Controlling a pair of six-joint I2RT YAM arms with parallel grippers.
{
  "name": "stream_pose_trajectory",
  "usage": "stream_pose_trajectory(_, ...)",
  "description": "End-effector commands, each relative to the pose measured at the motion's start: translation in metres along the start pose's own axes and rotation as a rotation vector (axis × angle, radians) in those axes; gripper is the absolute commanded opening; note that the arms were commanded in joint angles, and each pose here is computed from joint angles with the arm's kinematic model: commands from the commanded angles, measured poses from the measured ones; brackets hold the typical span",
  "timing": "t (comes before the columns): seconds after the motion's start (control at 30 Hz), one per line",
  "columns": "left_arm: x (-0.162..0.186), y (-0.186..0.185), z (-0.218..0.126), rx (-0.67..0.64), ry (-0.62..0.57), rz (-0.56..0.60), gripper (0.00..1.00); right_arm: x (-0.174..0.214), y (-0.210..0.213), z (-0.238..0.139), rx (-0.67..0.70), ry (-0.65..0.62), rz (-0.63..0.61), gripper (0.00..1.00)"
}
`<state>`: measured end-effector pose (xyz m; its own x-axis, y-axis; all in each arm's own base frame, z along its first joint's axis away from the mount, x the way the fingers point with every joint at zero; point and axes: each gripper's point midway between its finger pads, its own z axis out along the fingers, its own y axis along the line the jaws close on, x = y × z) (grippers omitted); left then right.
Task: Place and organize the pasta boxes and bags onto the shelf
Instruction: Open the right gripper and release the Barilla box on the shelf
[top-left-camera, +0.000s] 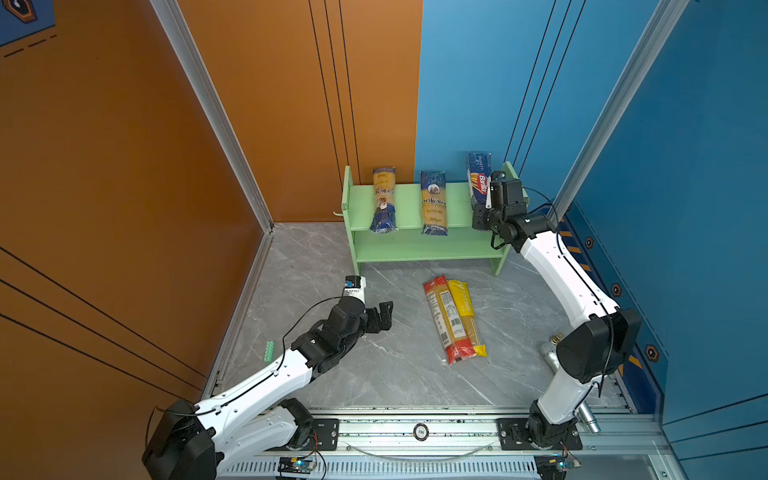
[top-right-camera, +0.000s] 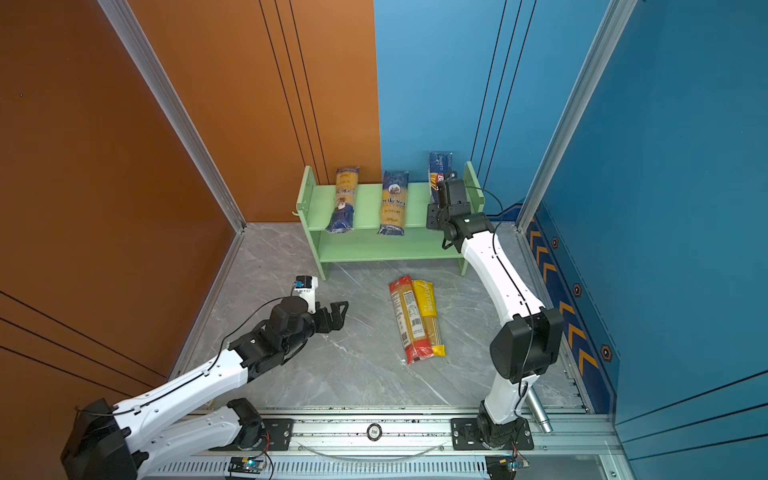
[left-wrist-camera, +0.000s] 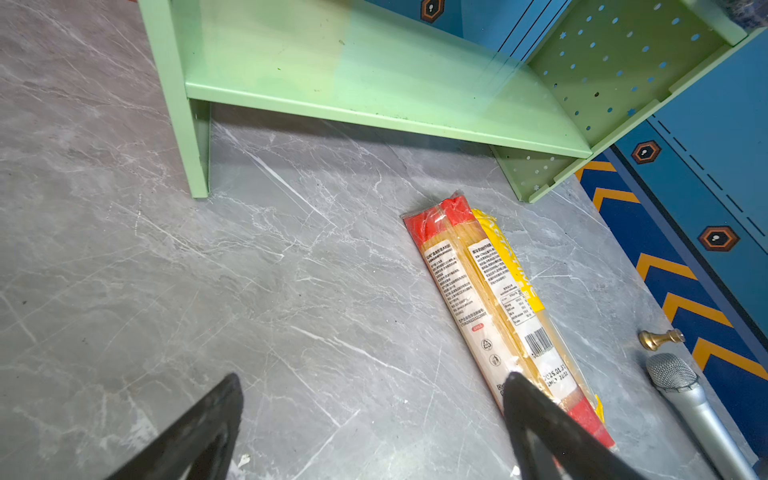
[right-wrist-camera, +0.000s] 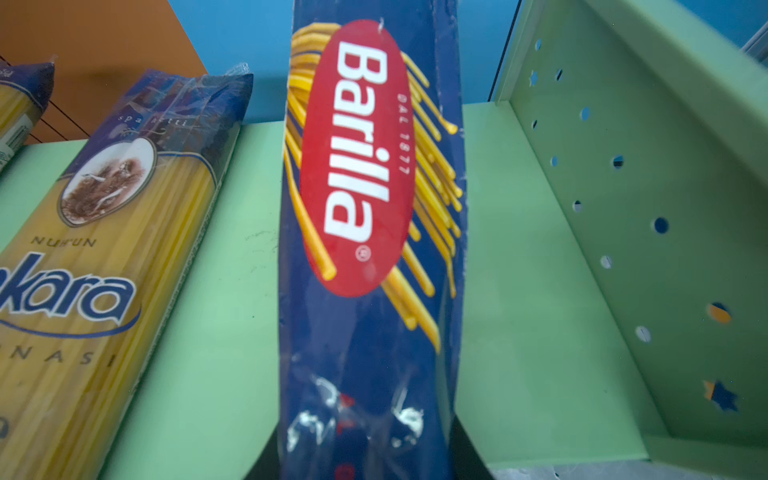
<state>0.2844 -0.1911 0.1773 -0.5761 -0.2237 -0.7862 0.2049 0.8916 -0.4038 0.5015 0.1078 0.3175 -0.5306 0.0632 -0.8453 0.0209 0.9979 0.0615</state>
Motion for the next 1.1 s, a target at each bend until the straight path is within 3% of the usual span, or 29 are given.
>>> stream_pose_trajectory(0.0, 0.003, 0.007, -0.003, -0.016, 0.004, 0.003, 0.98, -0.018, -0.006, -0.004, 0.016, -0.077, 0.036, 0.33)
stream_pose_trajectory(1.07, 0.004, 0.009, -0.003, -0.02, 0.008, -0.001, 0.98, -0.005, -0.008, 0.005, 0.012, -0.04, 0.036, 0.44)
